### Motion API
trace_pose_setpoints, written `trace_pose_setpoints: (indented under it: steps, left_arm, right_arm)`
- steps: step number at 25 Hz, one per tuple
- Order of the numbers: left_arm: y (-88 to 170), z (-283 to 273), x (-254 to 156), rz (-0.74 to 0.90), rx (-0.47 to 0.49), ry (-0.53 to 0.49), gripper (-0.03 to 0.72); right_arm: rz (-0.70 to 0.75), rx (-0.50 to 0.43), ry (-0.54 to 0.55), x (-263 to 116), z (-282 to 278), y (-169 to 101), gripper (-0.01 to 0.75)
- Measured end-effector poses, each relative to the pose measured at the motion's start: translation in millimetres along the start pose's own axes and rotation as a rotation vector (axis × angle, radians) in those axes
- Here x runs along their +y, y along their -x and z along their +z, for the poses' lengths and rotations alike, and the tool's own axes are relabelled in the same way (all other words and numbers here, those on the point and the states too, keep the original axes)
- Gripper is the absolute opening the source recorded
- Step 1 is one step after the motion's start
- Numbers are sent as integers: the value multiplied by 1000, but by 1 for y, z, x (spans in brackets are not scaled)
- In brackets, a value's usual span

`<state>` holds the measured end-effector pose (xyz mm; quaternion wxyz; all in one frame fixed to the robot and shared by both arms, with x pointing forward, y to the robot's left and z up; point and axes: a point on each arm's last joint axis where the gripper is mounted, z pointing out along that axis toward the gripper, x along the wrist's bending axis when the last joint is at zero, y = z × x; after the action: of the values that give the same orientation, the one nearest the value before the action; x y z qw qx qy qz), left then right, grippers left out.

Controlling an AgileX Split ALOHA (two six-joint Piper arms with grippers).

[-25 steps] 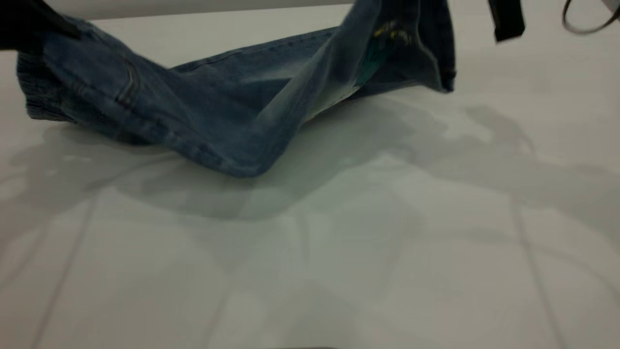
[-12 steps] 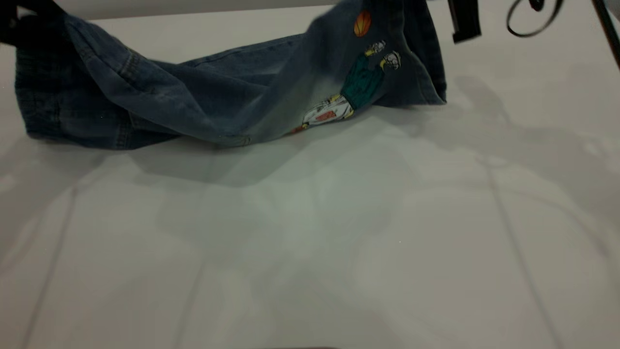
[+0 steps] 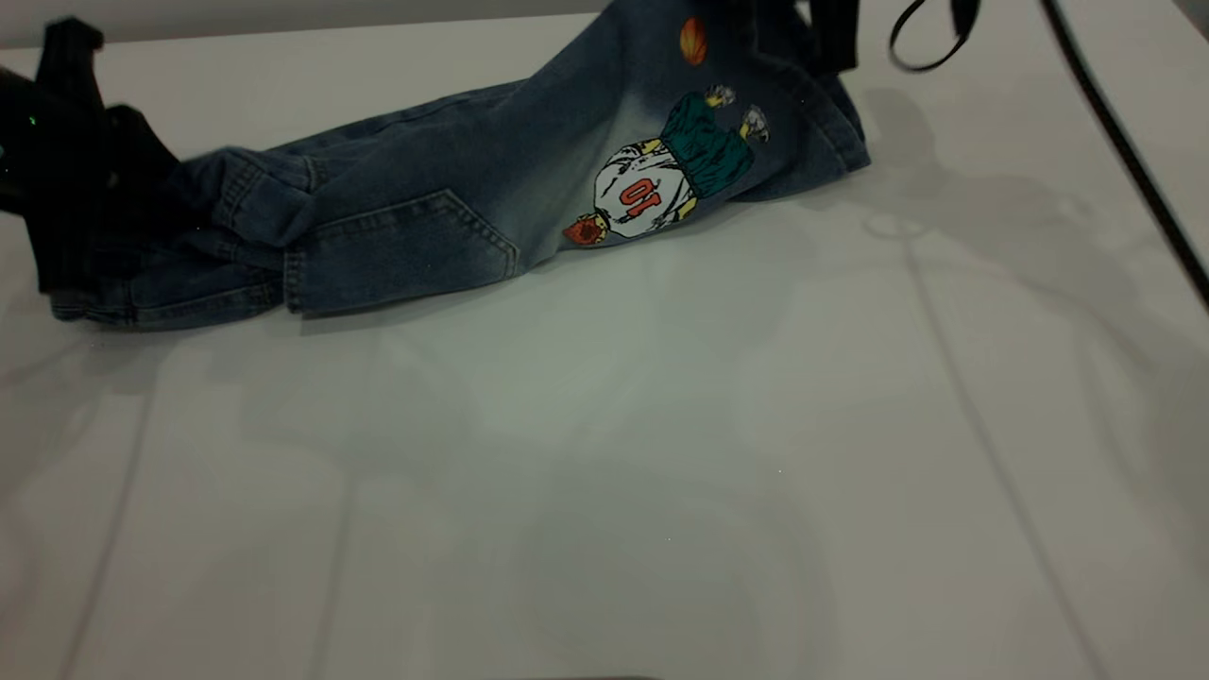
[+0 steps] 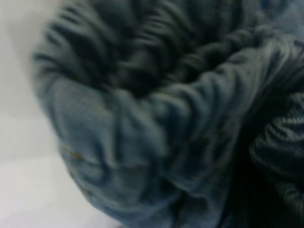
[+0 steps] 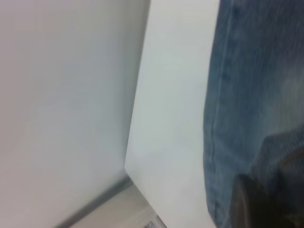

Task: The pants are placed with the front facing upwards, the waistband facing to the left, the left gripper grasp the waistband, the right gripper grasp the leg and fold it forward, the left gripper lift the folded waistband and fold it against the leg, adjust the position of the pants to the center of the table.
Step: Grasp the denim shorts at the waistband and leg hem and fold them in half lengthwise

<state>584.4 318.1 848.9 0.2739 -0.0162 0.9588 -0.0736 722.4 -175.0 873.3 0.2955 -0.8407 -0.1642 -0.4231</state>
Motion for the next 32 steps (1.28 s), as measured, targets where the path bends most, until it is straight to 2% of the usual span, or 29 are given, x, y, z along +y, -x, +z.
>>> trace_pose_setpoints:
  steps: [4,7,12,17,20,26,32]
  left_arm:
    - [0,2,1,-21,4,2,98]
    - [9,1,1,-13,-23,5,98]
    - [32,0,1,128,-89,10,98]
    - [45,-2,2,229,-120,34,98]
    - [46,-1,4,304,-117,54,98]
    - [45,-1,11,348,-84,136,98]
    - [44,-1,13,502,-68,155,98]
  right_arm:
    - [37,10,-14,14,23,7,43]
    - [49,25,-35,18,32,7,43]
    - [17,69,-56,17,35,-7,43]
    - [14,69,-17,26,34,-7,43]
    - [19,60,14,31,35,-3,43]
    - [40,32,35,40,40,12,45]
    - [34,20,33,44,43,20,50]
